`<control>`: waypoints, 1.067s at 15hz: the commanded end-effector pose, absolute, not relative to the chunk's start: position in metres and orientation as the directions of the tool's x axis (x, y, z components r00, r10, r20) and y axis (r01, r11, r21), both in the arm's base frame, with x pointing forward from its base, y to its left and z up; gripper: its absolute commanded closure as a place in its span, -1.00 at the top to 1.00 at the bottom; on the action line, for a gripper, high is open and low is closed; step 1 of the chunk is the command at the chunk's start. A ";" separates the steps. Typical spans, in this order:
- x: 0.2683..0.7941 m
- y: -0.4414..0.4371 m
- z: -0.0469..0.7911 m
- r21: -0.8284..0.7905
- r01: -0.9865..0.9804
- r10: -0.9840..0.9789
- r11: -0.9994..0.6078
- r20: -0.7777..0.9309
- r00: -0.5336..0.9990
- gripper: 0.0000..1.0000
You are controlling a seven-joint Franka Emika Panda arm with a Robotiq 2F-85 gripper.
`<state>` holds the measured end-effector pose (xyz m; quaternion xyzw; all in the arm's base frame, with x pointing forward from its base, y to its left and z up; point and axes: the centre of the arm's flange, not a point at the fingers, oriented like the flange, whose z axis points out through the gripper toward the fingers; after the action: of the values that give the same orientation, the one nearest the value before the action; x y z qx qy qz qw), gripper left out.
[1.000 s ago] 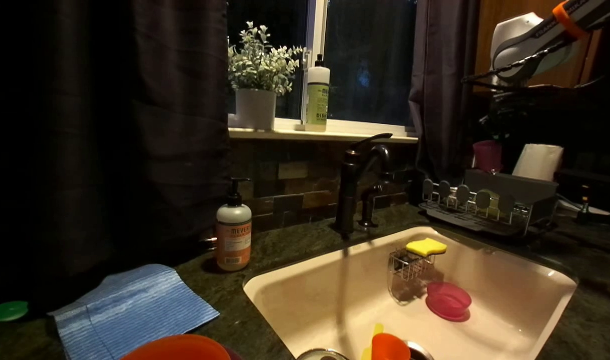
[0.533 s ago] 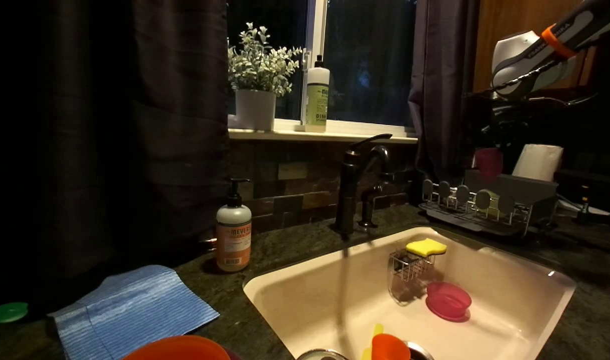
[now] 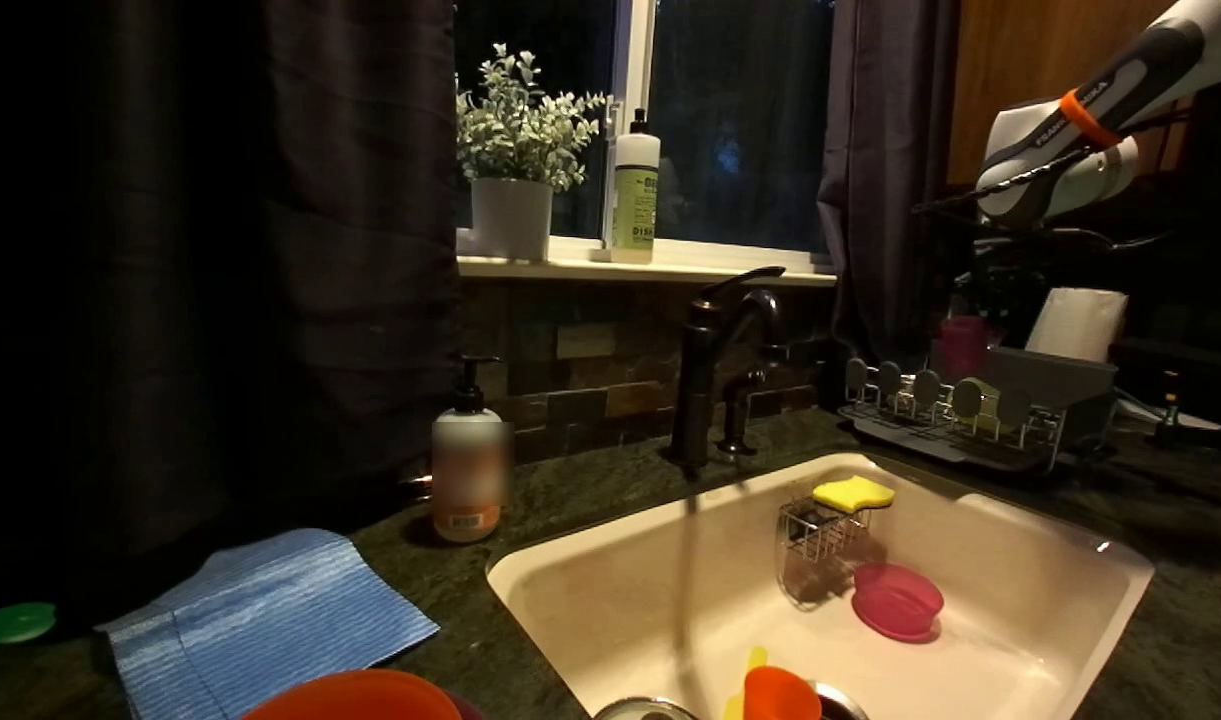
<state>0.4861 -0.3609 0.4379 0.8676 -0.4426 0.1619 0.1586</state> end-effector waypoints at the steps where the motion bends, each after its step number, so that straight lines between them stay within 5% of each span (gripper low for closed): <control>1: 0.495 -0.367 0.423 0.072 -0.840 -0.760 -0.538 0.390 0.520 -0.98; 7: 0.496 -0.369 0.418 0.046 -0.863 -0.824 -0.504 0.275 0.496 -0.98; 16: 0.494 -0.368 0.439 0.222 -0.865 -0.874 -0.450 0.092 0.478 -0.98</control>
<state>0.4881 -0.3667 0.4424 0.8573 -0.5033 0.0340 0.1033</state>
